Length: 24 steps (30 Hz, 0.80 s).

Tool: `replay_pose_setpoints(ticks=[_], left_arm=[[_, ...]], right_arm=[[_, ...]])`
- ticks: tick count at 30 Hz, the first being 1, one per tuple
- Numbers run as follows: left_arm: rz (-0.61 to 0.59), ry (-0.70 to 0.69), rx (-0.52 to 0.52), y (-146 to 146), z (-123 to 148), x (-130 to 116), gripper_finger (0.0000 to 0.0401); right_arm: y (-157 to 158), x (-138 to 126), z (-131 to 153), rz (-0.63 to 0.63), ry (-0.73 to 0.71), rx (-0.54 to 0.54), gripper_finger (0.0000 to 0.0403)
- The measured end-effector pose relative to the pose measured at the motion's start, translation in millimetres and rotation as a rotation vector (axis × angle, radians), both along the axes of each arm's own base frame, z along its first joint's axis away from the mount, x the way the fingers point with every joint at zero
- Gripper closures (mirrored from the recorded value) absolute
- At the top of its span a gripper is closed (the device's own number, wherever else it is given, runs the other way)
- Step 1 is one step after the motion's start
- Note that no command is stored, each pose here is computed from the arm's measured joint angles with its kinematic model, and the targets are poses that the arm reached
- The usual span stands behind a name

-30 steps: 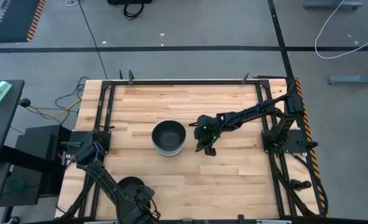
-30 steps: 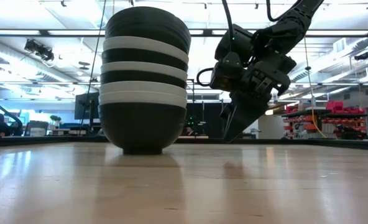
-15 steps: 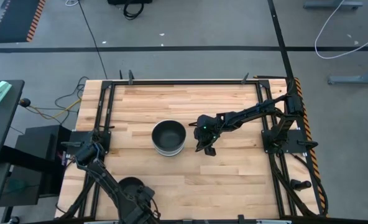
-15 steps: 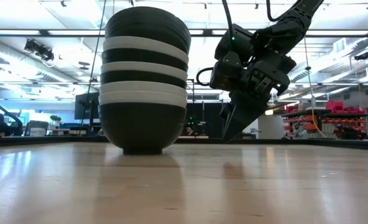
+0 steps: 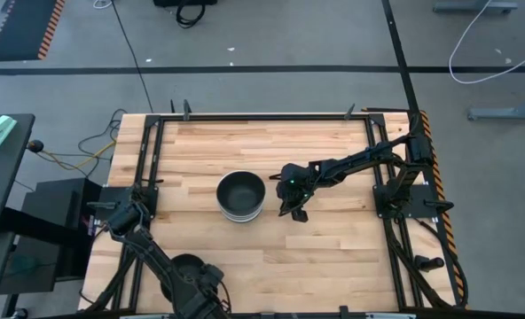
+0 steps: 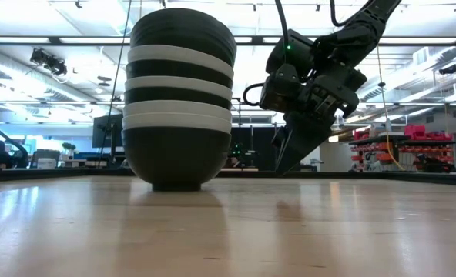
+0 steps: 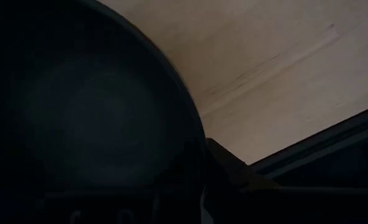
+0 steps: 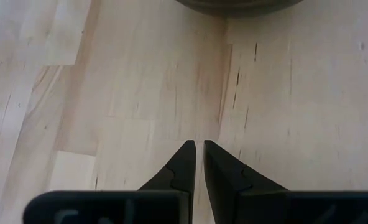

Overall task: Nest bowls inside each other
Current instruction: Stack the black bowl on top of the black bowls

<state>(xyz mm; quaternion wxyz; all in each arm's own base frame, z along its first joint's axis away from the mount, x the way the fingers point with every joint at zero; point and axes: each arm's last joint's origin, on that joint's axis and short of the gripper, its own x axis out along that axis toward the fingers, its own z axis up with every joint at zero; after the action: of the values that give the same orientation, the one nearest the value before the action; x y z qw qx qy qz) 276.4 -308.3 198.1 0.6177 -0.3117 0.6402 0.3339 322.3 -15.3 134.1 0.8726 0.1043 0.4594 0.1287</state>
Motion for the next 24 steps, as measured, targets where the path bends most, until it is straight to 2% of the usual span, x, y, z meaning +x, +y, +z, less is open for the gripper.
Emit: replay_pose_setpoints(ticks=[4, 7, 14, 24], left_arm=[[-0.003, 0.008, -0.006, -0.1, 0.0, -0.3, 0.0380], [-0.029, 0.027, -0.019, 0.9, 0.1, 0.2, 0.0389], [-0.052, 0.071, 0.014, 15.5, 6.9, 3.2, 0.0389], [-0.089, 0.049, 0.017, 43.5, 42.7, 8.0, 0.0389]], right_arm=[[0.0, 0.0, 0.0, 0.000, 0.000, 0.000, 0.0364], [0.0, 0.0, 0.0, 0.000, 0.000, 0.000, 0.0364], [0.0, 0.0, 0.0, 0.000, 0.000, -0.001, 0.0367], [0.1, -0.2, -0.1, 0.002, 0.001, -0.002, 0.0377]])
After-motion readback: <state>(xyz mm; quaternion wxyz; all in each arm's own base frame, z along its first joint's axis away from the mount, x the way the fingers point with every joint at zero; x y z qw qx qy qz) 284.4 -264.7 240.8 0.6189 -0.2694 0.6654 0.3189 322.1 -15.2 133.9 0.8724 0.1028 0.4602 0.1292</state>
